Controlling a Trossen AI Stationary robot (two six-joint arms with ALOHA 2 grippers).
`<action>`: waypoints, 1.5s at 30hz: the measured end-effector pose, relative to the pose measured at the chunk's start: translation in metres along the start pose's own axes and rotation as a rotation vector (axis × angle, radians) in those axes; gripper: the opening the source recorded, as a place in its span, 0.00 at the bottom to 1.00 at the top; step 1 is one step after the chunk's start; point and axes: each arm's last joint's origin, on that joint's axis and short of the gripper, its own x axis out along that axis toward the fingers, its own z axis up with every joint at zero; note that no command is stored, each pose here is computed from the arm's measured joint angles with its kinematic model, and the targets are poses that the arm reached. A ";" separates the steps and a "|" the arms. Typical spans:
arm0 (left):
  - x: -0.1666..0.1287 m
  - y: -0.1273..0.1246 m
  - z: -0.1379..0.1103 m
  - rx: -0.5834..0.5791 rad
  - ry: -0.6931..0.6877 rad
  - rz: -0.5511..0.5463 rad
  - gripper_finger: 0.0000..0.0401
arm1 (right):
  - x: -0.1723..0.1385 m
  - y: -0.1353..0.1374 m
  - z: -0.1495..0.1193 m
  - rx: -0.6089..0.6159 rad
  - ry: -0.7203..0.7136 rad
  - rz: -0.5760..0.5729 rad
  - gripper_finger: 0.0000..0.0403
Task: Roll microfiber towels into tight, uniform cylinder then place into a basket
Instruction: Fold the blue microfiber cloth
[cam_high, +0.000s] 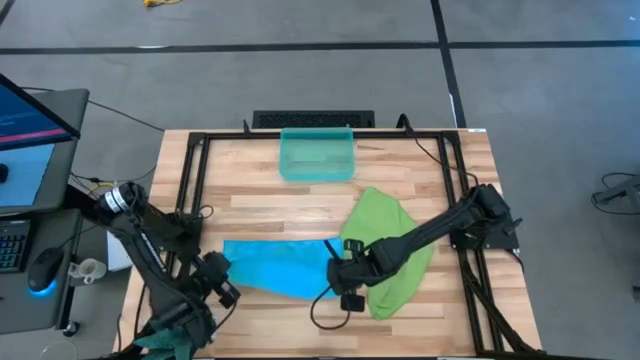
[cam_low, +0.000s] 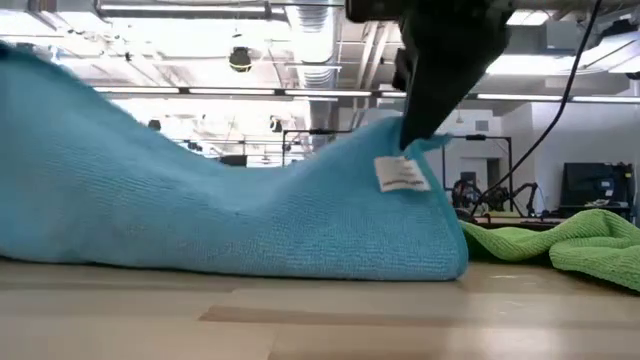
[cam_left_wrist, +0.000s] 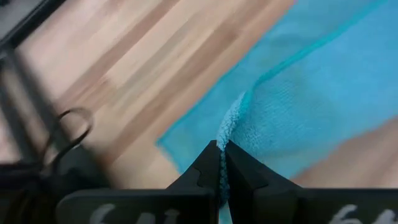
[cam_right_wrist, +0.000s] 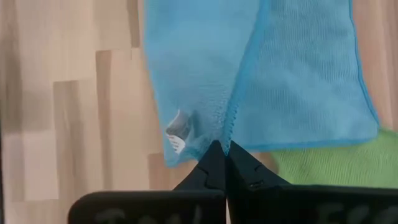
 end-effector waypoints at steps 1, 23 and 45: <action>0.007 0.002 -0.002 0.007 0.024 0.037 0.00 | 0.002 -0.003 0.000 -0.004 0.000 -0.003 0.03; 0.025 0.008 -0.009 0.029 0.061 0.130 0.00 | 0.039 -0.018 0.008 -0.228 0.011 -0.064 0.03; 0.042 0.007 0.011 0.080 0.092 0.189 0.00 | 0.026 -0.051 0.013 -0.239 0.075 -0.189 0.04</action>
